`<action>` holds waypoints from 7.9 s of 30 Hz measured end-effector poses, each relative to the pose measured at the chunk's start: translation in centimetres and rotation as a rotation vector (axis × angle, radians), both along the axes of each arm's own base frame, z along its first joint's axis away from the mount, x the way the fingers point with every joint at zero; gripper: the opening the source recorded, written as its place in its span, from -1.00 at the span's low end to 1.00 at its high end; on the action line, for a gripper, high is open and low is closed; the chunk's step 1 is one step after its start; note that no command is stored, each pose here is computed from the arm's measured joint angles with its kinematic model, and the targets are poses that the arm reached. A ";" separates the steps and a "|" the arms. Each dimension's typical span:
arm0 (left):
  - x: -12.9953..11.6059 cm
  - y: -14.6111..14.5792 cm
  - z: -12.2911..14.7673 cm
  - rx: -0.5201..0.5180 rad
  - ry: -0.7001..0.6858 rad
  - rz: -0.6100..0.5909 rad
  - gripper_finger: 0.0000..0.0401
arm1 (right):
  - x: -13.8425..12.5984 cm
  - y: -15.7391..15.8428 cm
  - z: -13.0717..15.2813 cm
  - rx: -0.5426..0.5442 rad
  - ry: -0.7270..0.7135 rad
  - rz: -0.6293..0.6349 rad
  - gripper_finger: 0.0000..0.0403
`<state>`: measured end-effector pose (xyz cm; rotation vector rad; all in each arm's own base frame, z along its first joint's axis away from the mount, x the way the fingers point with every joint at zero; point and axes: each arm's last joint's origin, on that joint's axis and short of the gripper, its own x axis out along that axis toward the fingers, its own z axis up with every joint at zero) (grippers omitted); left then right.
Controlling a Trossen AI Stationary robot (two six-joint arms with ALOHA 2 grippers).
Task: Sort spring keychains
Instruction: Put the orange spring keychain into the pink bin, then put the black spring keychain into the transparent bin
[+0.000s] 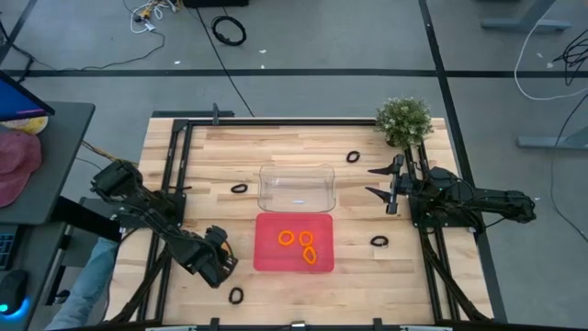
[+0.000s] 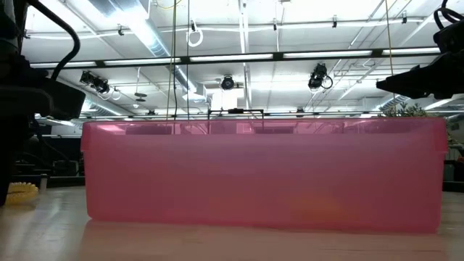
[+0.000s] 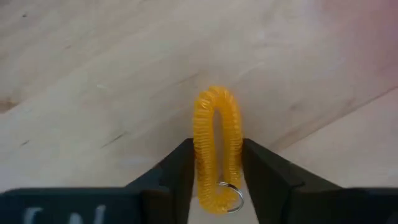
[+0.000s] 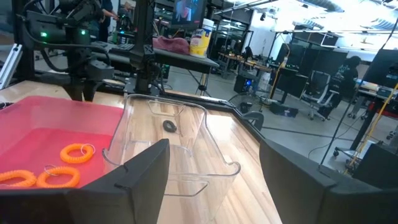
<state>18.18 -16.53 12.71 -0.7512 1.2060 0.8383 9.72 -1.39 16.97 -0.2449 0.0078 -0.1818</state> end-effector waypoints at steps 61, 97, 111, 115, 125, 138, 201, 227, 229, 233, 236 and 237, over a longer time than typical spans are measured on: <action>13.1 2.0 16.0 0.632 -0.491 -0.729 -0.81 | 0.0 0.0 0.0 0.000 0.001 0.000 0.26; 8.6 -4.3 14.7 0.116 -0.484 -0.807 -0.09 | 0.0 0.0 0.0 0.000 0.001 0.000 0.26; 5.4 -8.2 13.8 0.050 -0.515 -0.656 -0.10 | 0.0 0.0 0.0 0.000 0.001 0.000 0.26; 5.5 -9.1 12.5 -0.045 -0.462 -0.615 -0.10 | 0.0 0.0 0.0 0.000 0.001 0.001 0.26; 5.3 -8.6 10.7 -0.105 -0.309 -0.382 -0.10 | 0.0 0.0 0.0 0.000 0.001 0.000 0.26; 5.9 -8.9 7.4 -0.116 -0.141 -0.314 -0.10 | 0.0 0.0 0.0 0.000 0.001 0.000 0.26; 15.3 -10.5 12.3 0.841 -0.570 -0.441 -0.96 | 0.0 0.0 0.0 0.000 0.001 0.000 0.26; 19.7 1.7 11.9 1.116 -0.045 -0.477 -0.94 | 0.0 0.0 0.0 0.000 0.001 0.000 0.26; 20.1 2.9 11.9 1.118 -0.016 -0.456 -0.95 | 0.0 0.0 0.0 0.000 0.001 0.000 0.26; 20.6 5.1 11.8 1.097 0.043 -0.438 -0.95 | 0.0 0.0 0.0 0.000 0.001 0.000 0.26; 21.0 6.4 11.7 1.073 0.085 -0.446 -0.91 | 0.0 0.0 0.0 0.000 0.001 0.000 0.26; 21.1 6.7 11.7 1.072 0.098 -0.448 -0.90 | 0.0 0.0 0.0 0.000 0.001 0.000 0.26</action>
